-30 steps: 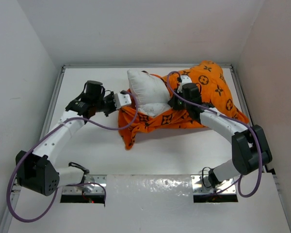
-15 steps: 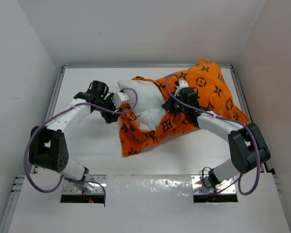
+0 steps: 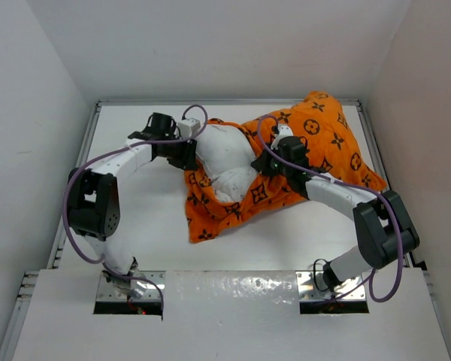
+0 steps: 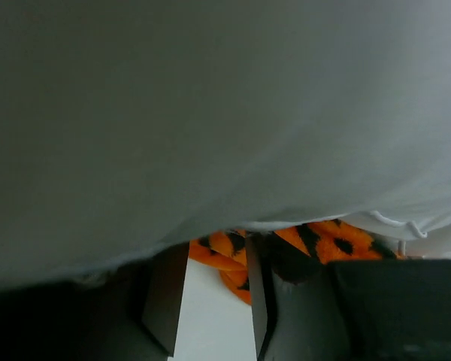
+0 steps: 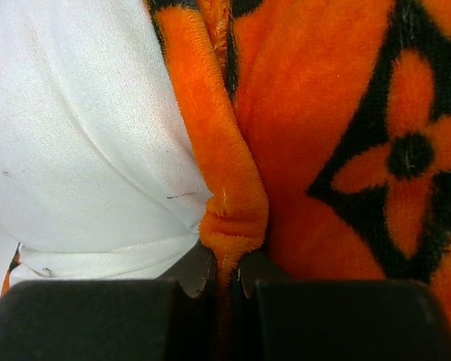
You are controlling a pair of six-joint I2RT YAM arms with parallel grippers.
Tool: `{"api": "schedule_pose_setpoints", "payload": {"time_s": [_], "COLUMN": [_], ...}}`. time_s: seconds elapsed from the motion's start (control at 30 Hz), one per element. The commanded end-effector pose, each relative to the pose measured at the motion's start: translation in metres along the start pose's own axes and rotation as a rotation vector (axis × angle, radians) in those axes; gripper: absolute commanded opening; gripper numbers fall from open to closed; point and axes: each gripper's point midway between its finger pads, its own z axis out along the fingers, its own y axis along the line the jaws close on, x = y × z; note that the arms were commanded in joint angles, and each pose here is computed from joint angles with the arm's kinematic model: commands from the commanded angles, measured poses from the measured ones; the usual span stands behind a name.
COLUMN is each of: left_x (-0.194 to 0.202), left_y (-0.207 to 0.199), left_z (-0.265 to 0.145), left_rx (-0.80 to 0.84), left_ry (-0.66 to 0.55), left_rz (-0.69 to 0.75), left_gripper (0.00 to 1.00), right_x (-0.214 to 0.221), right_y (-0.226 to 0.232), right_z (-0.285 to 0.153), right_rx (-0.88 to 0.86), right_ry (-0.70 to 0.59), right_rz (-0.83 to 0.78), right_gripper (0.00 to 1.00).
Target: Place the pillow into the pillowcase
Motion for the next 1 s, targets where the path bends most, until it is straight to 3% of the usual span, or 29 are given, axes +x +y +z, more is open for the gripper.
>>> {"api": "schedule_pose_setpoints", "payload": {"time_s": [0.0, 0.1, 0.2, 0.4, 0.63, 0.67, 0.73, 0.77, 0.83, 0.87, 0.97], "left_x": [-0.010, -0.004, -0.005, 0.010, 0.007, 0.006, 0.004, 0.005, 0.000, -0.001, -0.023], "left_y": [-0.011, -0.016, -0.006, 0.006, -0.005, -0.007, -0.008, -0.008, -0.009, -0.006, -0.006], "left_z": [-0.007, 0.003, 0.018, 0.048, 0.072, 0.073, 0.076, 0.077, 0.075, 0.073, 0.051], "left_rx": [0.044, 0.081, 0.044, 0.009, 0.094, 0.101, 0.113, 0.116, 0.125, 0.123, 0.195], "left_ry": [-0.047, -0.062, -0.092, -0.090, -0.150, -0.154, -0.172, -0.175, -0.192, -0.195, -0.222], "left_rz": [-0.074, -0.127, -0.160, -0.250, -0.276, -0.274, -0.286, -0.296, -0.305, -0.317, -0.305], "left_gripper": [0.32, 0.35, 0.51, 0.56, 0.64, 0.62, 0.48, 0.25, 0.01, 0.00, 0.00], "right_x": [0.058, 0.057, 0.054, 0.050, 0.045, 0.045, 0.043, 0.042, 0.038, 0.036, 0.013], "right_y": [-0.031, -0.029, -0.028, -0.024, -0.012, -0.011, -0.007, -0.006, -0.002, -0.001, 0.000], "right_z": [-0.007, -0.004, -0.002, -0.003, -0.003, -0.003, -0.003, -0.003, -0.004, -0.005, -0.010], "right_rx": [0.118, 0.110, 0.108, 0.092, 0.018, 0.012, -0.007, -0.014, -0.030, -0.032, -0.013], "right_ry": [0.207, 0.209, 0.208, 0.225, 0.226, 0.227, 0.227, 0.227, 0.219, 0.216, 0.189], "right_rz": [-0.005, -0.006, -0.010, -0.035, -0.077, -0.080, -0.084, -0.090, -0.103, -0.112, -0.188], "right_gripper": [0.00, 0.00, 0.00, 0.00, 0.00, 0.00, 0.00, 0.00, 0.00, 0.02, 0.33]}}
